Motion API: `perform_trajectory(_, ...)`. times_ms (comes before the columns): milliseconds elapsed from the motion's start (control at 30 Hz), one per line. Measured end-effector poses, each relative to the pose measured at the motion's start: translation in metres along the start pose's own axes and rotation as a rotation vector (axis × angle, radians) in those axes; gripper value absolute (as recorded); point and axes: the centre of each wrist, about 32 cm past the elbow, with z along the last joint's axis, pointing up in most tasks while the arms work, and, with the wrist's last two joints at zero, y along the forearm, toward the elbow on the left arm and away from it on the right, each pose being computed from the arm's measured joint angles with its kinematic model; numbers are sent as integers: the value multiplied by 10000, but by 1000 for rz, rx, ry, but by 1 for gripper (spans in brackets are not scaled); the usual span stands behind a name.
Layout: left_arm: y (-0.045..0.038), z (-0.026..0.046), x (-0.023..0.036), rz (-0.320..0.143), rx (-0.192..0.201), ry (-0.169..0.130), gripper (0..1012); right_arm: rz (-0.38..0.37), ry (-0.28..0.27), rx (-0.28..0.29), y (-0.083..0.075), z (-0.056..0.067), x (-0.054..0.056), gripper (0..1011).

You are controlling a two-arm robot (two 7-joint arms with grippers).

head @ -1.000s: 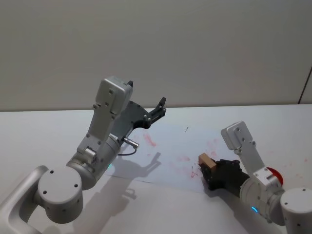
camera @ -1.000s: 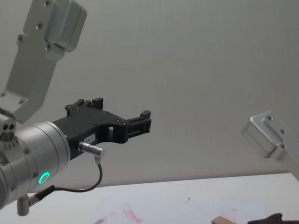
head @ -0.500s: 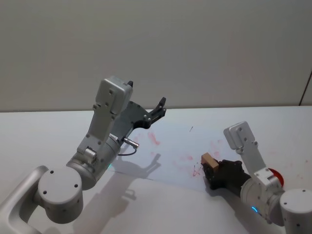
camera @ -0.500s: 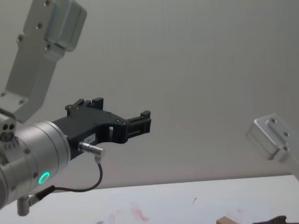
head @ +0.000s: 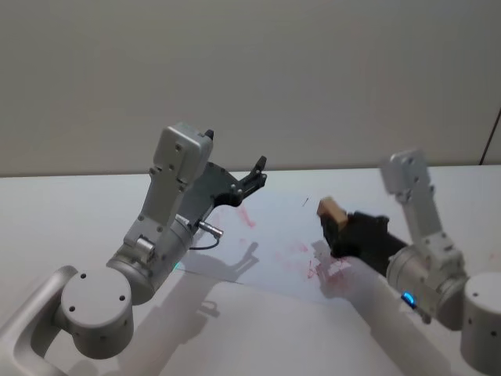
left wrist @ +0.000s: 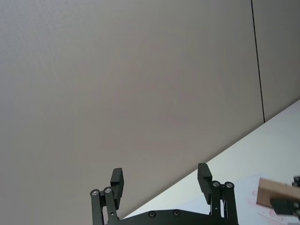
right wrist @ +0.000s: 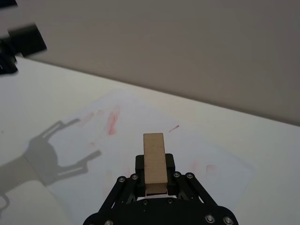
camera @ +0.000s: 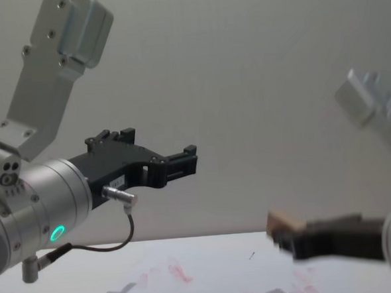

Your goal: Use the one hand to pick up the stamp and affix it onto the A4 paper.

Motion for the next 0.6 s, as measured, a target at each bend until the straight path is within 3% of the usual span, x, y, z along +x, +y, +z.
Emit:
perform_trajectory(100,0,0,0,0,0,0,1001,-7,34,55,-77,150,29,217)
perform_trajectory(300,0,0,0,0,0,0,1001,-40,85,96,-275,265,139,217)
perform_trajectory(600,0,0,0,0,0,0,1001,-106,103,61,-608,187,349,217)
